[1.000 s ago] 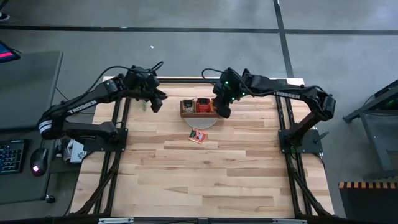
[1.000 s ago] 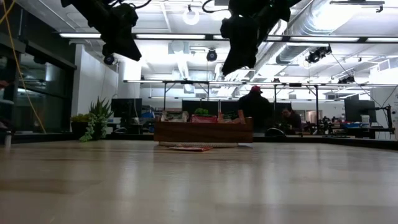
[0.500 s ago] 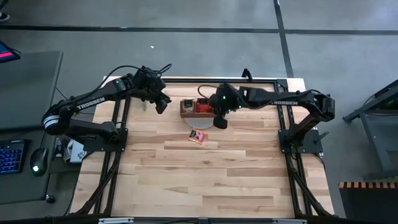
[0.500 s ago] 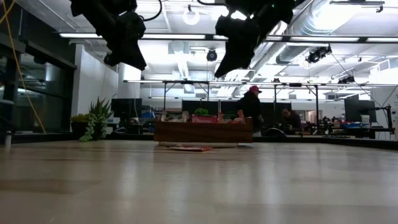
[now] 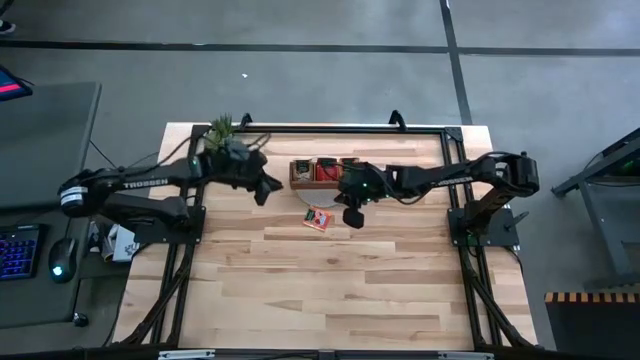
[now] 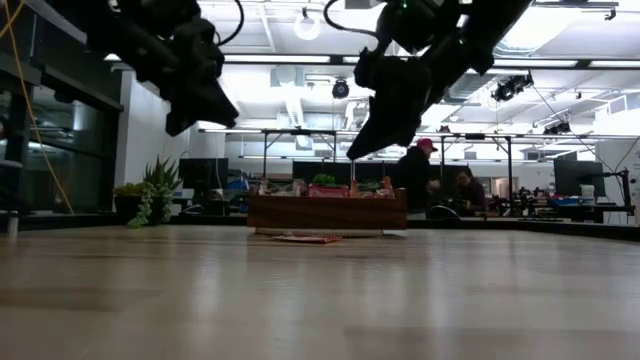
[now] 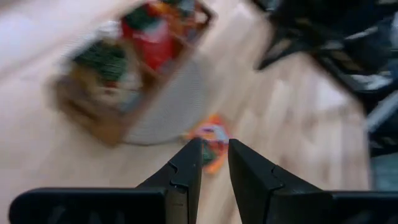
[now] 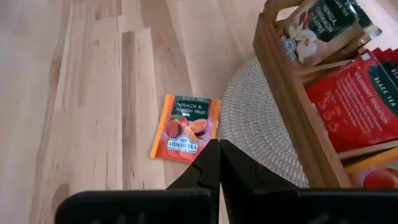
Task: Pick & Place Tea
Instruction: Put the orange tea bag in the right section of the wooden organizer
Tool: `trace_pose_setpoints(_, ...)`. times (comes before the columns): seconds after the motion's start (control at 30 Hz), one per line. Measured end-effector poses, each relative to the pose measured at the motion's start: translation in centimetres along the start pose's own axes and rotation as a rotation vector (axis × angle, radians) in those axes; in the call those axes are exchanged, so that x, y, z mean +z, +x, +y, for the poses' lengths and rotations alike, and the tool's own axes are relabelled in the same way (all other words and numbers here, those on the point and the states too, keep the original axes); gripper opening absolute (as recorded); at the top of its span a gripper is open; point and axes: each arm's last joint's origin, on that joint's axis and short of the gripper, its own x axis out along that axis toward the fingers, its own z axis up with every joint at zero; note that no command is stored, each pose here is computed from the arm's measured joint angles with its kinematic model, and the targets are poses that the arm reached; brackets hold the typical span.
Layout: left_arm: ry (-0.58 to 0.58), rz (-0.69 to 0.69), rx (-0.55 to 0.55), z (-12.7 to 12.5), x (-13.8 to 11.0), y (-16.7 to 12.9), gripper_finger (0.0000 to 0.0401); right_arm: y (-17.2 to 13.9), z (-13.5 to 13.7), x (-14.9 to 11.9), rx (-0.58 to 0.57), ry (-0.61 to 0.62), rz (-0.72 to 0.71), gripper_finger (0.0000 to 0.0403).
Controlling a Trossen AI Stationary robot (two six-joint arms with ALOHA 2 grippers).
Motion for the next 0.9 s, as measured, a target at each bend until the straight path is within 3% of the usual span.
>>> trace_pose_setpoints(0.43,-0.02,0.062,-0.016,-3.5,-3.3,4.7,0.0078,2.2,-0.4,-2.0,0.095,-0.01,0.004,0.0)
trace_pose_setpoints(0.77,-0.115,0.196,0.082,-2.6,-5.9,9.0,0.0078,4.9,0.0,-3.4,0.146,0.015,0.028,0.0)
trace_pose_setpoints(0.9,-0.144,0.235,0.062,-2.3,-6.5,10.0,0.0078,5.6,0.8,-3.9,0.184,0.001,0.043,0.0)
